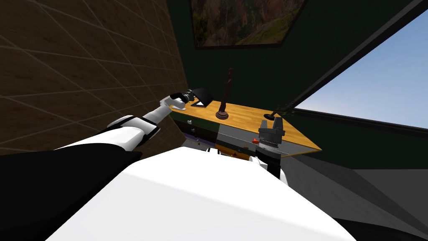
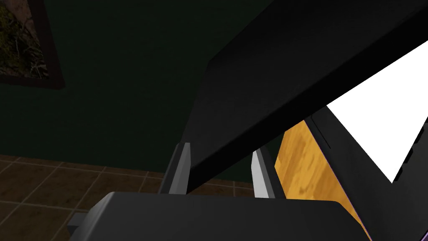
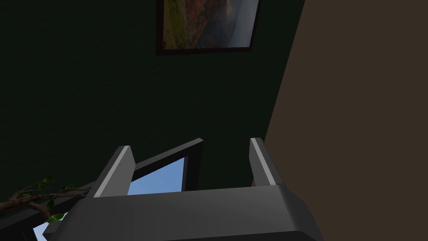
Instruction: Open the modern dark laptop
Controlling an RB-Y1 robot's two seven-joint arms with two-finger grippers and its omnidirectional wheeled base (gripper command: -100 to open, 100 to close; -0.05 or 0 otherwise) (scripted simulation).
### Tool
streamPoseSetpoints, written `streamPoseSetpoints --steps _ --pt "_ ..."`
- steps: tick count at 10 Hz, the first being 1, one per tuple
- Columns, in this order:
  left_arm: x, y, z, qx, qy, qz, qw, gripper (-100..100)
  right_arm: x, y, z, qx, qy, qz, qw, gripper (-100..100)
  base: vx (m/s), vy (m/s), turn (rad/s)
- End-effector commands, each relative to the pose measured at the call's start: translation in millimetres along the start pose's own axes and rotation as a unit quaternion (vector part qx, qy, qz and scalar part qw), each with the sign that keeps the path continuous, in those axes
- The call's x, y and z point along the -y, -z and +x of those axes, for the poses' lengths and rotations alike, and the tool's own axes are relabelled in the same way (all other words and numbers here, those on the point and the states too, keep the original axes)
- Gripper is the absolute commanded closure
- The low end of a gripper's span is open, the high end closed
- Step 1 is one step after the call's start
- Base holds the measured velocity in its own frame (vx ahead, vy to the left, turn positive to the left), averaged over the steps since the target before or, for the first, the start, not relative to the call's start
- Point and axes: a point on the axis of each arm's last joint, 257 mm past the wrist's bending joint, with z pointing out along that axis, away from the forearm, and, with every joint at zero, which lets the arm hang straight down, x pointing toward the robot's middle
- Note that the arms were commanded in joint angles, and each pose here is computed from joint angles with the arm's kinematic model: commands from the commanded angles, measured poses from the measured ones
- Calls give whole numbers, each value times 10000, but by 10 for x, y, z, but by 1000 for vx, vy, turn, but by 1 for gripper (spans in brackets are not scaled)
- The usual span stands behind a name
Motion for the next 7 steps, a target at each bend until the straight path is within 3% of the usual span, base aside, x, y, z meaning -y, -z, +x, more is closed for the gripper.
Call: streamPoseSetpoints --steps 1,2,4,5,6,7 --pt "-75 -24 11 5 328 -2 9995 100 0 0 0 0 0 0 10000 0 -5 53 -3" --pt "-223 -39 39 -9 805 -12 9968 100 0 0 0 0 0 0 10000 0 12 62 27" --pt "-341 -51 68 -22 1233 -1 9924 100 0 0 0 0 0 0 10000 0 7 79 11" --pt "-461 -59 95 -27 1661 10 9861 100 0 0 0 0 0 0 10000 0 18 87 17" --pt "-248 -38 75 -49 1407 -27 9900 -100 0 0 0 0 0 0 10000 0 24 24 34" --pt "-192 -35 75 -59 1406 -29 9900 -100 0 0 0 0 0 0 10000 0 22 -38 32"
